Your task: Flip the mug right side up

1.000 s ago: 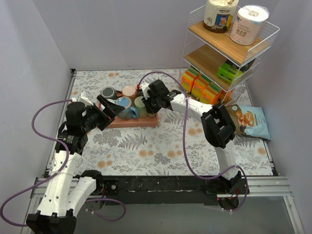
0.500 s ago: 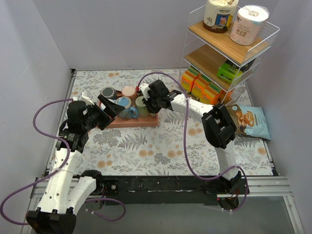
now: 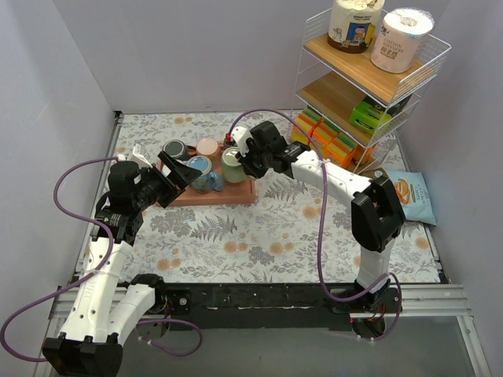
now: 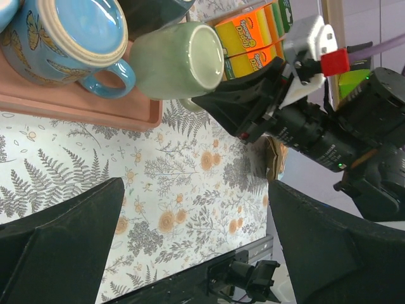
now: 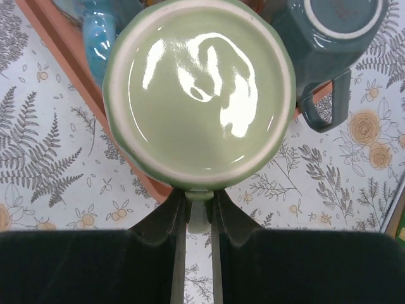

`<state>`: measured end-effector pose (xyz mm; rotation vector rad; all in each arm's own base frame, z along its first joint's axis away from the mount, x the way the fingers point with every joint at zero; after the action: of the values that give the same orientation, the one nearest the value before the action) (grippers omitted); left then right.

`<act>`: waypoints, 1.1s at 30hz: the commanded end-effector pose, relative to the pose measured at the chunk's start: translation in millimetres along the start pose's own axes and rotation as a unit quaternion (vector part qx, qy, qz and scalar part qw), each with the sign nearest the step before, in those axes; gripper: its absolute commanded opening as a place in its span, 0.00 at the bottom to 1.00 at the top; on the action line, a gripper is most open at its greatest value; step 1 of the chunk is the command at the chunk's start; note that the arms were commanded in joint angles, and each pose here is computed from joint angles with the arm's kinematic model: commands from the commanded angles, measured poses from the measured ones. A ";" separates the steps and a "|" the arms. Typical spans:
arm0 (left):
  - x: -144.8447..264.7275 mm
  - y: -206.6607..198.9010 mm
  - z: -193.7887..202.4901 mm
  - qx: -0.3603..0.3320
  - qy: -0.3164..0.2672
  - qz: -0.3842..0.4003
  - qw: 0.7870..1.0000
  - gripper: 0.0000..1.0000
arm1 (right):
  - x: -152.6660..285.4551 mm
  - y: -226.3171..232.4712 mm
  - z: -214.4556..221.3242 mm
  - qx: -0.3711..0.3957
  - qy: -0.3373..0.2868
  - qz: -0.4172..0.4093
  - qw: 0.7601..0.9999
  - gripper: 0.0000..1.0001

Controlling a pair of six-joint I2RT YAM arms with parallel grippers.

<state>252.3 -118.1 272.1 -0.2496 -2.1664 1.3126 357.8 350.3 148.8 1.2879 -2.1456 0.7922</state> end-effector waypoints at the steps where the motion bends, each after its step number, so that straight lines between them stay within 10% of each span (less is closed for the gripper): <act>1: 10.3 -22.5 -8.1 -0.028 -0.019 0.039 0.999 0.98 | 44.9 -13.6 -57.2 0.015 -0.099 0.026 0.995 0.01; 33: -8.8 -84.6 13.1 0.052 0.047 0.340 0.938 0.86 | 189.3 -15.6 -189.9 -0.294 -0.304 -0.008 0.906 0.01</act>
<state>261.6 -162.9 310.6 -0.9052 -2.0124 1.6973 324.1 363.3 317.3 1.1674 -2.3853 -0.0611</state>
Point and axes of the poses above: each gripper's point midway between its finger pads, its own x axis back along the fingers, its own y axis along the line the jaws close on, z = x × y, the point moved 1 cm from there along x, back along the fingers, and after that the axes turned 9 degrees about x, right-handed, at the moved point
